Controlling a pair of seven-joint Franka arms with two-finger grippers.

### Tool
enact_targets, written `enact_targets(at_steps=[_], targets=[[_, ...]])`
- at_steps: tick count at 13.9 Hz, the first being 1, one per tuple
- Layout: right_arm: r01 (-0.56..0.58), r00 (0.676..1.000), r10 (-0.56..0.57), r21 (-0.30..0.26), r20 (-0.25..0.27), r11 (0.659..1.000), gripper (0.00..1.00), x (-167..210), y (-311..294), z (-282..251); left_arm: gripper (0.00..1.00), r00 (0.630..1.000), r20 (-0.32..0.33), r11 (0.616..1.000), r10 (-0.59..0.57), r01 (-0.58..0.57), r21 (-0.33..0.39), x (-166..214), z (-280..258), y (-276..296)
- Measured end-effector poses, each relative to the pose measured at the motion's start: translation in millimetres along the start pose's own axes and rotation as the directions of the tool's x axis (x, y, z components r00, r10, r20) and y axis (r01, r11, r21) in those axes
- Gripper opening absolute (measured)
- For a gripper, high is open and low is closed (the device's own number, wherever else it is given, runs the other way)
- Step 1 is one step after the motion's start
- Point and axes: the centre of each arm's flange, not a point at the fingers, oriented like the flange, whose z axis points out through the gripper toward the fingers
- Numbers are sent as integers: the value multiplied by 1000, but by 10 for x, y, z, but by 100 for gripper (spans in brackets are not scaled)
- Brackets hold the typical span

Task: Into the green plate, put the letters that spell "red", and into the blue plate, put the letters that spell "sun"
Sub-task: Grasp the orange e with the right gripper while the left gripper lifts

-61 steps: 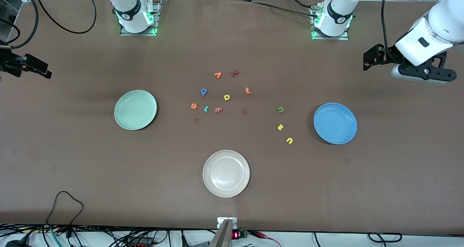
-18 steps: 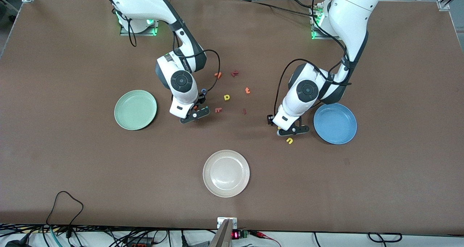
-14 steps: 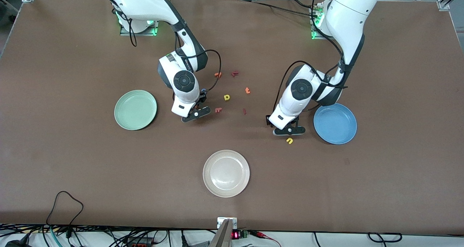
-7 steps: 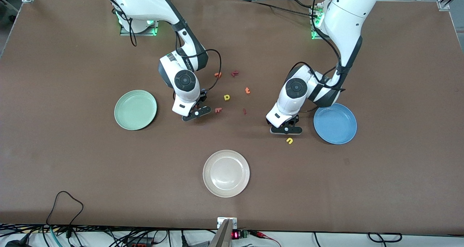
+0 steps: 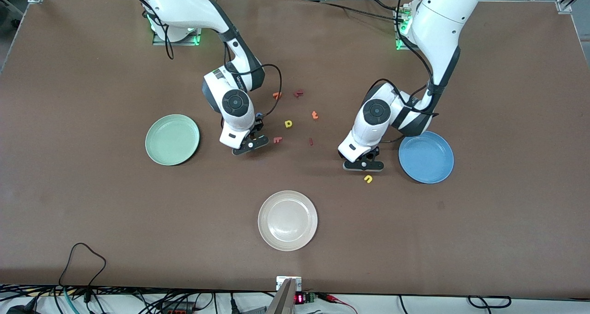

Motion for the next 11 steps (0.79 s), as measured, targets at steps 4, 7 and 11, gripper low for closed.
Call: enact_targets(at_steps=[4, 7, 11], targets=[[1, 1000, -1, 2, -5, 1000, 37, 5, -14, -14, 43, 998, -24, 998, 55, -54, 26, 2, -7, 9], [1, 1000, -1, 2, -6, 1000, 30, 5, -19, -18, 27, 998, -29, 998, 57, -57, 25, 11, -16, 14], [3, 1000, -3, 3, -12, 1000, 30, 16, -30, -42, 27, 998, -30, 998, 56, -55, 25, 18, -20, 6]])
